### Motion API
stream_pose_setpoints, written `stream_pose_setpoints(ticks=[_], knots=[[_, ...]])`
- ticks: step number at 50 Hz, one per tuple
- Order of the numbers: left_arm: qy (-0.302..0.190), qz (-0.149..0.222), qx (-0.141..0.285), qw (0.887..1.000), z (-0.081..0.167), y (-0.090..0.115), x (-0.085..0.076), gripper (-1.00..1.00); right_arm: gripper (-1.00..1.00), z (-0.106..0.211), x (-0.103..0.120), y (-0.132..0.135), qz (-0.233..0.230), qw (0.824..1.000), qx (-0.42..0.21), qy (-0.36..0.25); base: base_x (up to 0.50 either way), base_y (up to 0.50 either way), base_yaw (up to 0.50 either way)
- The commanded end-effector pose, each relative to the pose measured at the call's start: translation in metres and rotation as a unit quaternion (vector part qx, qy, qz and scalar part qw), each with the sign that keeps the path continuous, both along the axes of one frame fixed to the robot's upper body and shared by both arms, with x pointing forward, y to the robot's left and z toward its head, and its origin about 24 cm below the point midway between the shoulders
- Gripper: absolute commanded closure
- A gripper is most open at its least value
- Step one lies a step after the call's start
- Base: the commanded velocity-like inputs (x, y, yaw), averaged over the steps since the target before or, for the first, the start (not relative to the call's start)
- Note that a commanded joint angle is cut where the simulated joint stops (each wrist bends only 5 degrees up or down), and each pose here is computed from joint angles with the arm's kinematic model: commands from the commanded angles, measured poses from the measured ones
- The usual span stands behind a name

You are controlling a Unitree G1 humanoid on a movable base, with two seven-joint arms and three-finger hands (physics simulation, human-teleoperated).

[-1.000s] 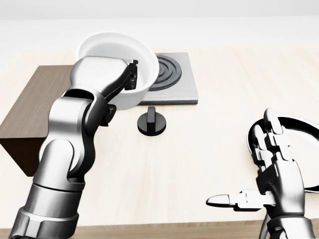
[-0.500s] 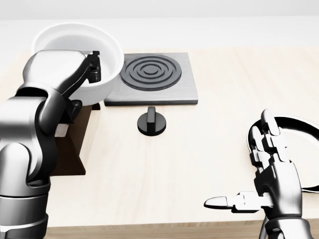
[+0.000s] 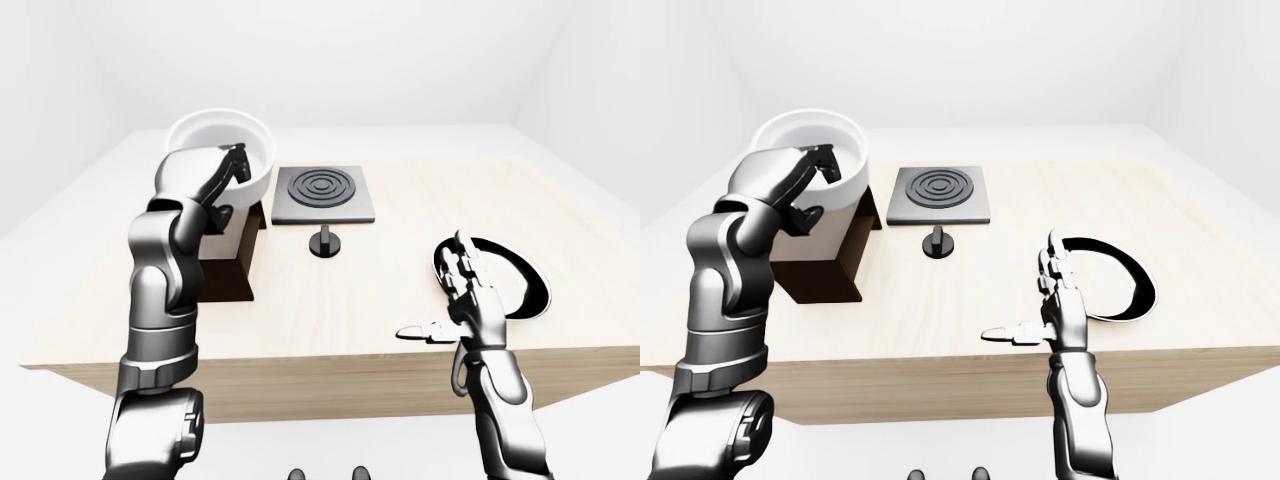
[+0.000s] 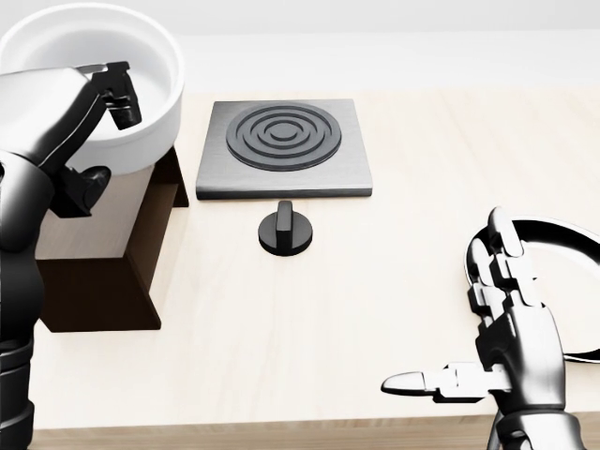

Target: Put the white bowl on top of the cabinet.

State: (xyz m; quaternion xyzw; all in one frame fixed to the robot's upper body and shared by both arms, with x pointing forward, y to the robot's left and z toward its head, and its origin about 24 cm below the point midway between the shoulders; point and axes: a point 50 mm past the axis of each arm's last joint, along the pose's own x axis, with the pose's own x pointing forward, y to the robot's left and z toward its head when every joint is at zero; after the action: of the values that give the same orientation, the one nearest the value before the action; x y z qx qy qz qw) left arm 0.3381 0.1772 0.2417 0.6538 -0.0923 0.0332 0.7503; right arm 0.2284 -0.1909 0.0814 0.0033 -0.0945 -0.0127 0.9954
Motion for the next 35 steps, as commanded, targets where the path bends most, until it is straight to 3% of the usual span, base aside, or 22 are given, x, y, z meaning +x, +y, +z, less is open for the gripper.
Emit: stream_pose_setpoints(ticks=[1,9,35], knots=[[-0.055,-0.004,-0.038,0.998,0.01,0.012,0.0,1.0,-1.0,-0.001,0.0,0.001,0.001,1.0,-0.001,0.001,0.0,0.0,0.0],[-0.059,-0.008,-0.043,0.997,0.01,0.012,0.001,1.0,-1.0,-0.001,0.0,0.001,0.001,1.0,-0.001,0.0,0.0,0.0,0.0],[-0.075,0.037,-0.107,0.991,-0.013,0.048,0.011,1.0,-1.0,-0.001,-0.001,0.001,0.002,1.0,-0.003,0.0,0.0,0.0,0.0]])
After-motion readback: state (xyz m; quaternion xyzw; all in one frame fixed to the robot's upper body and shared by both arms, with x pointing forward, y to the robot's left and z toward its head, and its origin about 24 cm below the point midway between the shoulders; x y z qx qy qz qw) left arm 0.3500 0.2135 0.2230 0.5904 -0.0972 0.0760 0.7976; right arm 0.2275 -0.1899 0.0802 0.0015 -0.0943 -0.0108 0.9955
